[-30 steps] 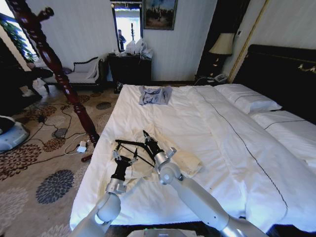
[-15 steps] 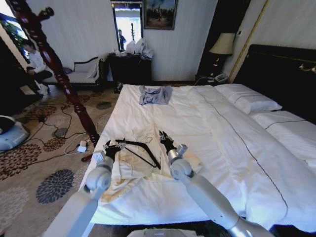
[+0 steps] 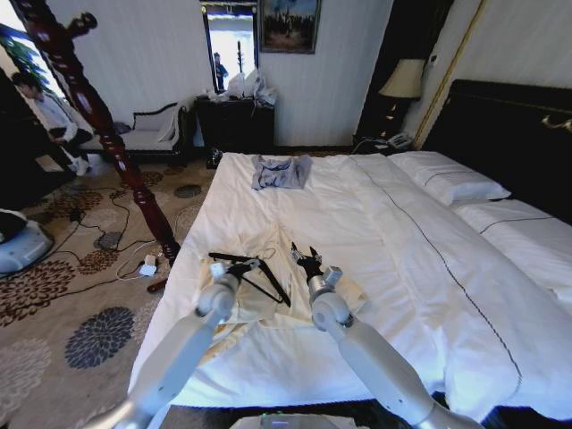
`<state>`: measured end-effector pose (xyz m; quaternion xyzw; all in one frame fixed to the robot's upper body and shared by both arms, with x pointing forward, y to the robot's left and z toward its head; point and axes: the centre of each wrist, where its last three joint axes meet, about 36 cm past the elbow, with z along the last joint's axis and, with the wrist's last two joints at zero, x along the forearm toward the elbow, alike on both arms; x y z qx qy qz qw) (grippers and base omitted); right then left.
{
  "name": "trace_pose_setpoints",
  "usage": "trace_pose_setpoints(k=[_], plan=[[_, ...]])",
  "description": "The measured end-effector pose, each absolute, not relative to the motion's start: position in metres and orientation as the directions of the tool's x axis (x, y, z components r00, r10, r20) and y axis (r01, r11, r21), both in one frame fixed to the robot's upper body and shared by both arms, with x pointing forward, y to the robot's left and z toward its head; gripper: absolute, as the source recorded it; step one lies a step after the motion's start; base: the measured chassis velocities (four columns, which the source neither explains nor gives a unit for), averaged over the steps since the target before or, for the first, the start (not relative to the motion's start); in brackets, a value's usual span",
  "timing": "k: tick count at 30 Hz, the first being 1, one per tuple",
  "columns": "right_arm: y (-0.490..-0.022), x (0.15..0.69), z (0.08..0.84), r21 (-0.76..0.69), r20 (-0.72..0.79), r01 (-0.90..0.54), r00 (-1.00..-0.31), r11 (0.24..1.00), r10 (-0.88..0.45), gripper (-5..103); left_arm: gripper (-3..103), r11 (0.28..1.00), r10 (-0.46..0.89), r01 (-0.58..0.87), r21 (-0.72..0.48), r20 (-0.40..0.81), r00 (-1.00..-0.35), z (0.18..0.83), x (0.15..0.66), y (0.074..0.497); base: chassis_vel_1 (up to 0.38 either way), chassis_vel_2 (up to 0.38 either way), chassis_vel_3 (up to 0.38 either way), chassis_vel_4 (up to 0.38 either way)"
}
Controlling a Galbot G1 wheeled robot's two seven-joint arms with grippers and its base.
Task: Pick up the clothes from the bed and hang them on the clothes hanger.
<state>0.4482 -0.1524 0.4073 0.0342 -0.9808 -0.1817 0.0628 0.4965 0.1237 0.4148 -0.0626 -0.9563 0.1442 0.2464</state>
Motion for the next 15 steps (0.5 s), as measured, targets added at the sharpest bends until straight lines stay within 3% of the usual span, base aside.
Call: trace_pose_setpoints(k=[6, 12, 15], plan=[[-0.166, 0.449, 0.408, 0.345, 0.121, -0.007, -0.991, 0.938, -0.052, 100, 100, 0.970, 0.114, -0.032, -0.240, 0.568, -0.815, 0.408, 0.490, 0.076, 0.000, 0.000, 0.000, 0.000], [-0.170, 0.449, 0.407, 0.338, 0.133, 0.011, -0.990, 0.941, -0.036, 100, 100, 0.974, 0.078, -0.064, -0.216, 0.589, -0.805, 0.402, 0.495, 0.059, 0.000, 0.000, 0.000, 0.000], [-0.171, 0.449, 0.406, 0.333, 0.153, 0.027, -0.988, 0.943, -0.026, 100, 90, 0.971, 0.070, -0.078, -0.225, 0.585, -0.808, 0.406, 0.506, 0.047, 0.000, 0.000, 0.000, 0.000]])
